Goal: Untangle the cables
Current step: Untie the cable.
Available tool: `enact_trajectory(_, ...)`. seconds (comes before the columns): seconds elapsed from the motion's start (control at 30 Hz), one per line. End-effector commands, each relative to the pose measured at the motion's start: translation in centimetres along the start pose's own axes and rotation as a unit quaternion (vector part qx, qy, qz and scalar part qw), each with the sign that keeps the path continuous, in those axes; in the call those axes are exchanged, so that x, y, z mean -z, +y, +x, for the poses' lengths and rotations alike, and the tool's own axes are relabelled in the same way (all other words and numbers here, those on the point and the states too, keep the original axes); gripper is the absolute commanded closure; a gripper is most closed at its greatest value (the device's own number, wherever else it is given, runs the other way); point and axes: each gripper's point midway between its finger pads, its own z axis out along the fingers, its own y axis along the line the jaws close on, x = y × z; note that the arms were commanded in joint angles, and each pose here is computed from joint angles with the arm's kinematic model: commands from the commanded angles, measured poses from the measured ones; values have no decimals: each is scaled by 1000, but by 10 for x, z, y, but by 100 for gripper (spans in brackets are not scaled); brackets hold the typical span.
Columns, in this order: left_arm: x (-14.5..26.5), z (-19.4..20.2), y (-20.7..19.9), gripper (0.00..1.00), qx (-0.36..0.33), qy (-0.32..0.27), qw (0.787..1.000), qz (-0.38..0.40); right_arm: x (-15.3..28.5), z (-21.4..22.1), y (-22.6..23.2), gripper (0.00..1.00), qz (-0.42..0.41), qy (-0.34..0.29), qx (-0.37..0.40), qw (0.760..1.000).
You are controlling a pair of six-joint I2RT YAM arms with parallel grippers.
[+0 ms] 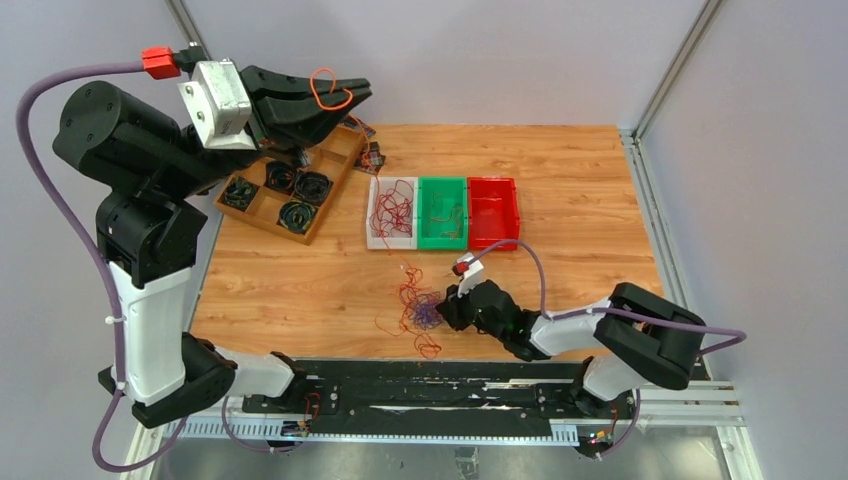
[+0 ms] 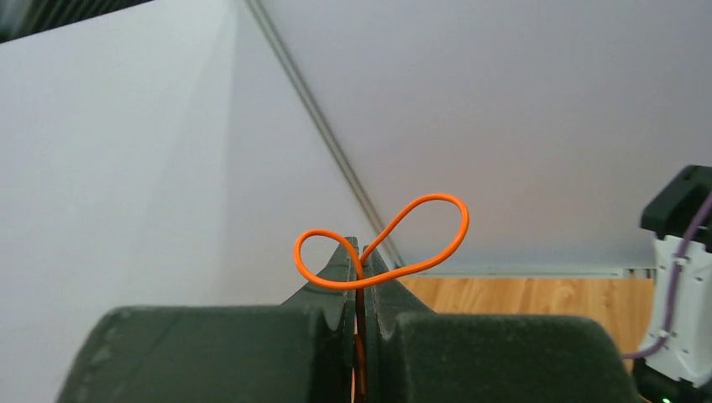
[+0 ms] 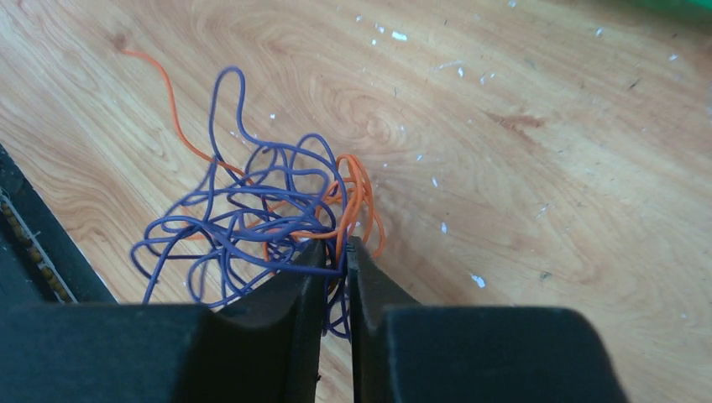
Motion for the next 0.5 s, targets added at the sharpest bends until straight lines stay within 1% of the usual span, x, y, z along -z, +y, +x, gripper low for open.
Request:
enact_trajectory(0.0, 4, -34, 32, 100, -63, -45, 994, -79, 10, -13, -5, 88, 28, -23, -1, 999)
enact_trajectory(0.03, 4, -34, 33, 100, -62, -47, 994, -82, 12, -20, -3, 86, 27, -28, 3, 999)
enact_trajectory(0.07, 4, -32, 30, 100, -61, -43, 994, -74, 15, -27, 1, 80, 24, -32, 8, 999)
enact_trajectory(0.1, 4, -27, 26, 100, -56, -36, 996, -62, 19, -41, 6, 71, 23, -43, 12, 999)
enact_trajectory(0.13, 3, -20, 21, 100, -49, -26, 997, -49, 25, -55, 11, 64, 19, -55, 17, 998)
enact_trajectory(0.23, 4, -2, 9, 100, -30, -4, 999, -27, 48, -104, 33, 45, -8, -102, 43, 994)
enact_trajectory(0.27, 5, 3, 6, 100, -27, 1, 999, -23, 57, -119, 39, 37, -17, -117, 56, 991)
enact_trajectory(0.3, 6, 7, 4, 100, -24, 4, 999, -21, 66, -134, 45, 32, -26, -131, 65, 989)
enact_trajectory(0.47, 9, 20, -2, 100, -12, 21, 1000, -13, 97, -189, 77, 30, -81, -170, 123, 975)
